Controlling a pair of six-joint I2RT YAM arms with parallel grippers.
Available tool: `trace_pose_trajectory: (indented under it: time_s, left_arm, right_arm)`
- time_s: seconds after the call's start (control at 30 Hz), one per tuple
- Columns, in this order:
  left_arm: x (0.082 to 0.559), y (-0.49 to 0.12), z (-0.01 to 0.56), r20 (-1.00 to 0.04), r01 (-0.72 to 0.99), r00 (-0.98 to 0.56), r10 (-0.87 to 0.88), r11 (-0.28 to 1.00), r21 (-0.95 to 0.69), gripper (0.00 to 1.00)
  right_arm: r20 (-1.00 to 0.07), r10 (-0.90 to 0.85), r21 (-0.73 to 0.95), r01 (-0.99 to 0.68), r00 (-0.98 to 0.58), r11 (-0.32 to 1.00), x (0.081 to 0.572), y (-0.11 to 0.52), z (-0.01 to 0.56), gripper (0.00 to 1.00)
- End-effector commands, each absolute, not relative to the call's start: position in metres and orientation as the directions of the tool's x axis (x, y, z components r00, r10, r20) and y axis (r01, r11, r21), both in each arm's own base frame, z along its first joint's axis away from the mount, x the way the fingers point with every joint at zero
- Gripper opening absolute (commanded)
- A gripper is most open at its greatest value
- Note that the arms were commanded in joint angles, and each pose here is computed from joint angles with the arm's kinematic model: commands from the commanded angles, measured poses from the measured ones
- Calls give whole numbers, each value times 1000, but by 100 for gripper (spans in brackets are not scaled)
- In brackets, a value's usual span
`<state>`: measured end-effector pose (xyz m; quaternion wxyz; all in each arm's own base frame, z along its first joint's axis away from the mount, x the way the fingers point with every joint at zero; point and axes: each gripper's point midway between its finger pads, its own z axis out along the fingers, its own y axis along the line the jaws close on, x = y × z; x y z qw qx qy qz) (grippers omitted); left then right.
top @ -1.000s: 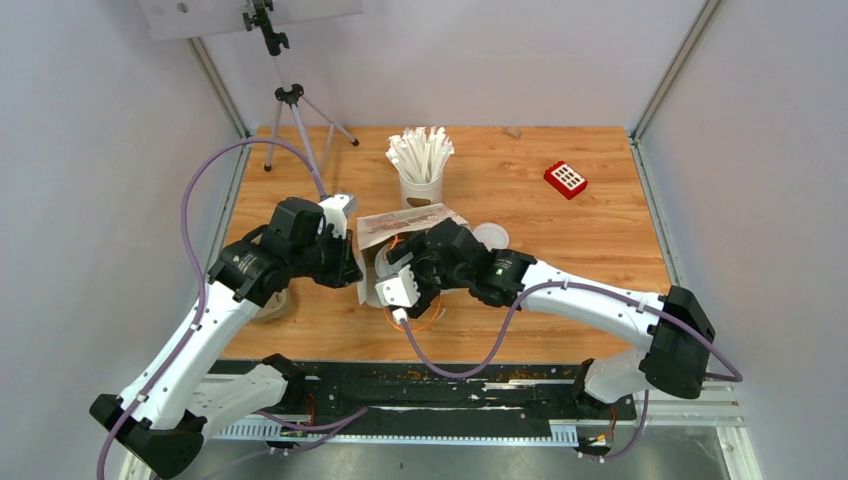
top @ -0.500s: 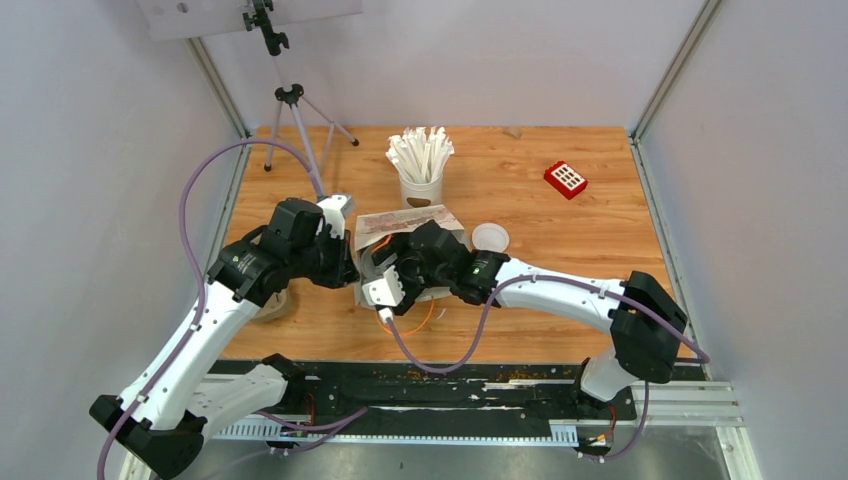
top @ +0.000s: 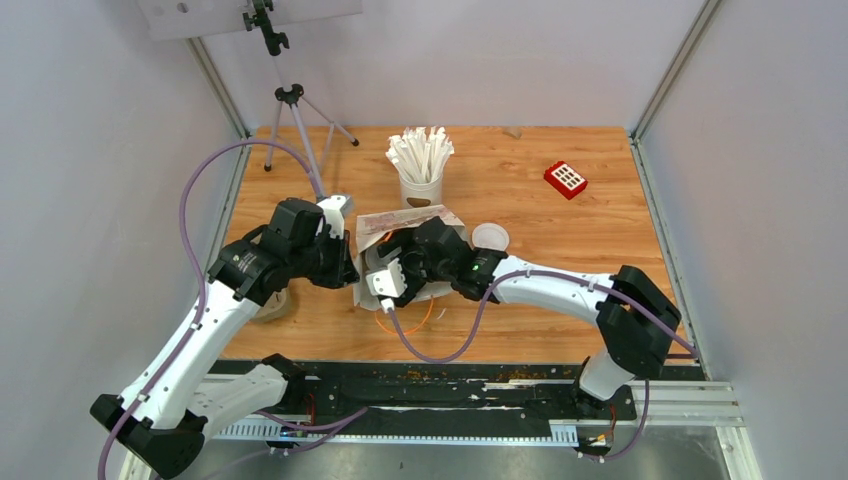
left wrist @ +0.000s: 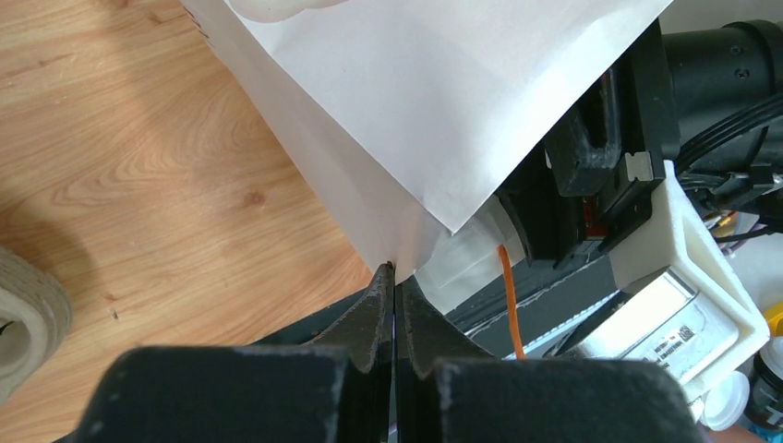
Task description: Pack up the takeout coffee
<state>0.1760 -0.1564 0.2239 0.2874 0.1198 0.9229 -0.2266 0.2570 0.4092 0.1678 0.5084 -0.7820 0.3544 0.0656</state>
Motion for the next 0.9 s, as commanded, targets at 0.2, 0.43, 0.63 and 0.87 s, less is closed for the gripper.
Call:
trace_pose_trajectory:
  time_s: [0.2, 0.43, 0.63, 0.87]
  left_arm:
    - [180, -159, 234, -594, 332, -803, 53, 867, -372, 0]
    - [180, -159, 233, -591, 329, -805, 51, 867, -375, 0]
    - [180, -160, 232, -583, 321, -811, 48, 869, -376, 0]
    - [180, -157, 231, -575, 297, -818, 30, 878, -375, 0]
  right_arm:
    - [-454, -434, -750, -596, 779, -286, 260, 426, 164, 76]
    - [-424, -432, -792, -557, 796, -250, 275, 435, 170, 76]
    - [-430, -441, -795, -562, 788, -230, 282, 439, 162, 76]
    - [-437, -468, -784, -581, 768, -220, 290, 437, 148, 76]
